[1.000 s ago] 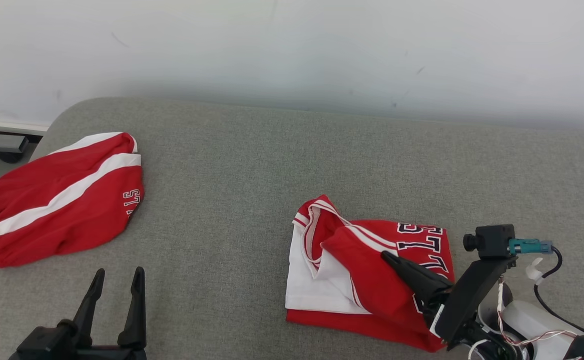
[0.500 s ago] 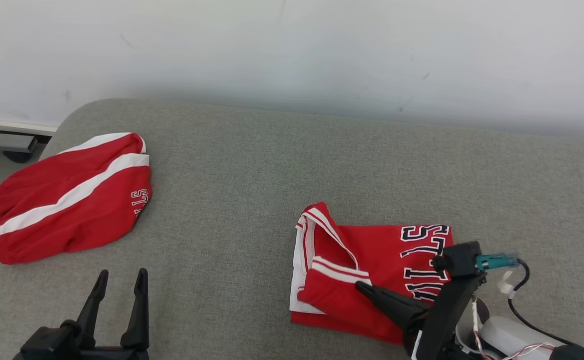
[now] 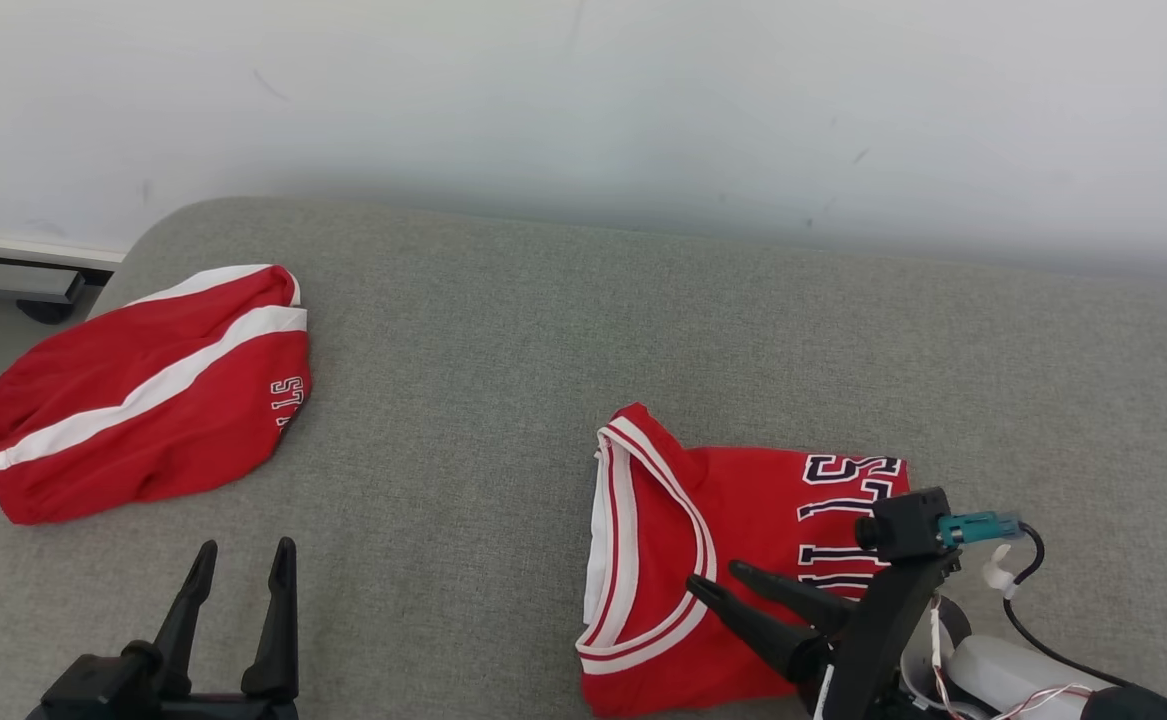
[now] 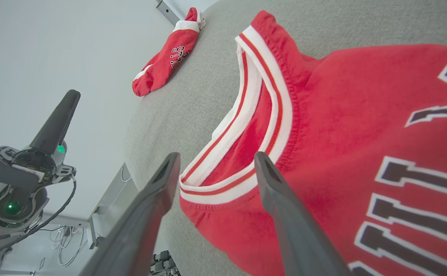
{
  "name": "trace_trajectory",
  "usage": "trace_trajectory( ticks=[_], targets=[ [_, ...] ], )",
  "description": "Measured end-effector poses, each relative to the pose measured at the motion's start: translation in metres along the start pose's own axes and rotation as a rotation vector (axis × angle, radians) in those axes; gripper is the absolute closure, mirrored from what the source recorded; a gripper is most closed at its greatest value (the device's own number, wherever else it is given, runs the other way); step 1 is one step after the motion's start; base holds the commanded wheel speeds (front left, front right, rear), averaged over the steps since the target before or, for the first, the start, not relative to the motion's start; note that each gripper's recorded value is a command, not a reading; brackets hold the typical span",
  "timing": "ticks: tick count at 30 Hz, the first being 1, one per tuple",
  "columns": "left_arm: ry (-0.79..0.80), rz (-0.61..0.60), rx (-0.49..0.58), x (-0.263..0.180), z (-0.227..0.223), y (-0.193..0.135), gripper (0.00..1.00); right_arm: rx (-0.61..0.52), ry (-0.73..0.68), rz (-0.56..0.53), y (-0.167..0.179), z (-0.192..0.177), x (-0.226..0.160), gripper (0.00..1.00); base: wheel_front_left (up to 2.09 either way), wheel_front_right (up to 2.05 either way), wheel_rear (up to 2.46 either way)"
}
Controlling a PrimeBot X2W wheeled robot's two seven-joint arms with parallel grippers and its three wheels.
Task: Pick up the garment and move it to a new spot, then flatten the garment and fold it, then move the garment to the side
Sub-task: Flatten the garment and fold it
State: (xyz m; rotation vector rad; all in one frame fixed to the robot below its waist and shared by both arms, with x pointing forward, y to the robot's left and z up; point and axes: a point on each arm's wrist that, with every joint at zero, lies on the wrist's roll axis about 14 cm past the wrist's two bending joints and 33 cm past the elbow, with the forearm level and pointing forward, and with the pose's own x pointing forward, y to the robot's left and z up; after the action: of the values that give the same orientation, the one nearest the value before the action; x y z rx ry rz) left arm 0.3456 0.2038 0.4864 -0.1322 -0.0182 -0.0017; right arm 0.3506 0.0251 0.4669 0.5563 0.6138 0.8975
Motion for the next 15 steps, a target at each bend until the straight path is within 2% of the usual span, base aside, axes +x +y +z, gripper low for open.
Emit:
trace_trajectory(
  ticks=[9, 15],
  targets=[
    [-0.008, -0.011, 0.003, 0.002, 0.002, -0.003, 0.00, -0.049, -0.118, -0.068, -0.023, 0.026, -0.013, 0.00, 0.00, 0.00, 0.00],
    [-0.010, -0.017, 0.016, 0.002, 0.003, -0.002, 0.00, -0.086, -0.204, -0.188, -0.059, 0.045, -0.038, 0.00, 0.00, 0.00, 0.00]
  ],
)
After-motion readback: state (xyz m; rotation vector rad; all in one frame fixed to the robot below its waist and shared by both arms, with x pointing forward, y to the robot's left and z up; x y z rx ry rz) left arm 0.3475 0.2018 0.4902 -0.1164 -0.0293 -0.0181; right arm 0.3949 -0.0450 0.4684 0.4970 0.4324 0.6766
